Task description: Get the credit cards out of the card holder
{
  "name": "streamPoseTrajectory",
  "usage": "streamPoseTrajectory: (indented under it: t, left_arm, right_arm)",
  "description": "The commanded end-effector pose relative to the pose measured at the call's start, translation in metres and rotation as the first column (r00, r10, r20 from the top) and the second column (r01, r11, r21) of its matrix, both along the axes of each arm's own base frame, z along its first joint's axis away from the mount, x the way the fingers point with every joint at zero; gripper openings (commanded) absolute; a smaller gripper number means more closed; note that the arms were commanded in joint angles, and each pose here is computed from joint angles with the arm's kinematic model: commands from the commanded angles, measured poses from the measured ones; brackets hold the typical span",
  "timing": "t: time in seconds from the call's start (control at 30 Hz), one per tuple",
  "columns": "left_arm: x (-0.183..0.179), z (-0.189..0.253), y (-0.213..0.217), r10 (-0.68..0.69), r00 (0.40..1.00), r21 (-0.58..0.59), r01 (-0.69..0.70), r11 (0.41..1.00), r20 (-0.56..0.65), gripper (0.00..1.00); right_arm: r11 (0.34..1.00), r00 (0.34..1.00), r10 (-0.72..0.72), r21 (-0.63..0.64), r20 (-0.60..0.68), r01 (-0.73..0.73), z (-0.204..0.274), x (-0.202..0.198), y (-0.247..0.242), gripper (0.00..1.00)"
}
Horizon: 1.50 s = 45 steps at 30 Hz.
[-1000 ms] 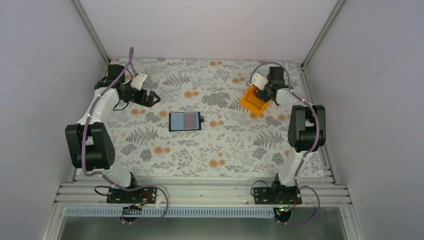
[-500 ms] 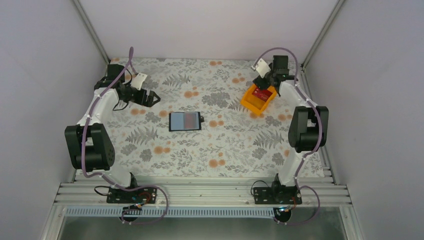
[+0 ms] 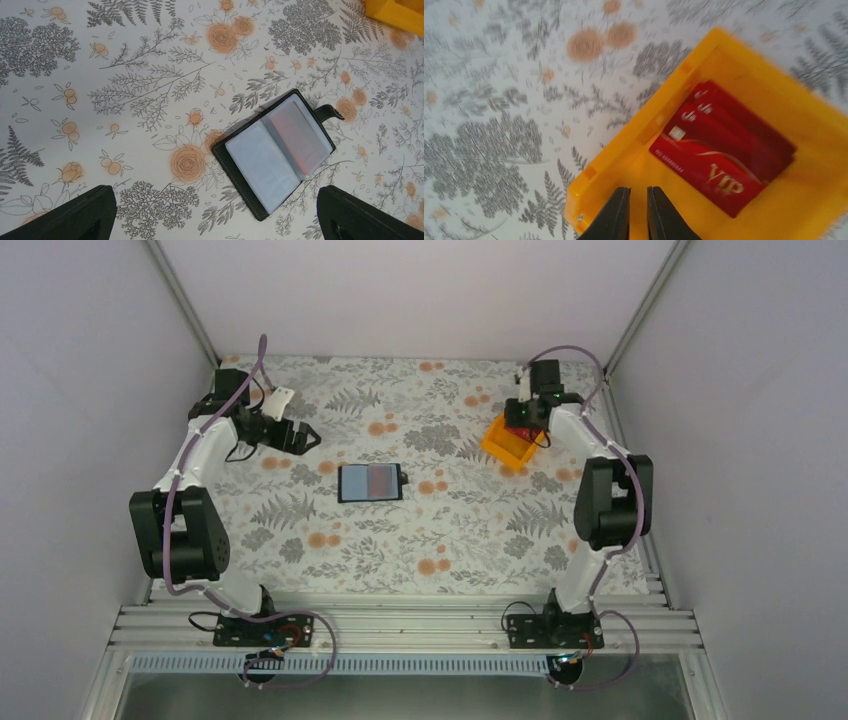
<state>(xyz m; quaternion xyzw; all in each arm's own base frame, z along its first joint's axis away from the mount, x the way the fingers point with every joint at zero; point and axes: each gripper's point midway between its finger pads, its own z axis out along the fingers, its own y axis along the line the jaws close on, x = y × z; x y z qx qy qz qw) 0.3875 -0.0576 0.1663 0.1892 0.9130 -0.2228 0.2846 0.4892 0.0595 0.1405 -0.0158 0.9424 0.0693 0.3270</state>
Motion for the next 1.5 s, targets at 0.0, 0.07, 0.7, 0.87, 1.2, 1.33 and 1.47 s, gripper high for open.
streamPoseTrajectory:
  t: [0.0,0.07,0.7,0.87,1.2,1.33,1.47]
  left_arm:
    - [-0.001,0.009,-0.003,-0.025,0.999,-0.003,0.025,1.0,0.036,1.0]
    - [-0.002,0.008,-0.003,-0.024,0.999,-0.002,0.024,1.0,0.035,1.0]
    - [0.001,0.005,-0.002,-0.023,1.0,0.001,0.023,1.0,0.017,1.0]
    - [-0.001,0.011,-0.001,-0.024,0.999,0.011,0.024,1.0,0.038,1.0]
    - [-0.003,0.005,-0.003,-0.005,0.999,-0.01,0.005,1.0,0.032,1.0]
    - [-0.013,-0.013,-0.01,0.013,1.0,-0.069,-0.014,0.998,-0.01,1.0]
    - [-0.014,-0.032,-0.016,0.07,0.995,-0.155,-0.081,0.985,-0.072,0.98]
  right_arm:
    - [0.997,0.985,-0.074,0.023,-0.157,0.079,-0.045,-0.012,0.012,0.07]
    - [0.997,0.981,-0.069,0.015,-0.183,0.073,-0.053,-0.014,0.018,0.04]
    - [0.982,0.971,-0.151,-0.139,-0.185,0.126,-0.1,0.034,-0.018,0.05]
    - [0.976,0.978,-0.159,-0.168,-0.135,0.136,-0.085,0.057,-0.035,0.04]
    - [0.982,0.995,-0.098,-0.163,-0.034,0.091,-0.016,0.05,-0.018,0.24]
    - [0.989,0.995,-0.074,-0.124,0.073,0.082,0.043,0.036,0.018,0.26]
    - [0.985,0.981,0.165,0.036,0.104,-0.169,0.05,-0.001,0.136,0.3]
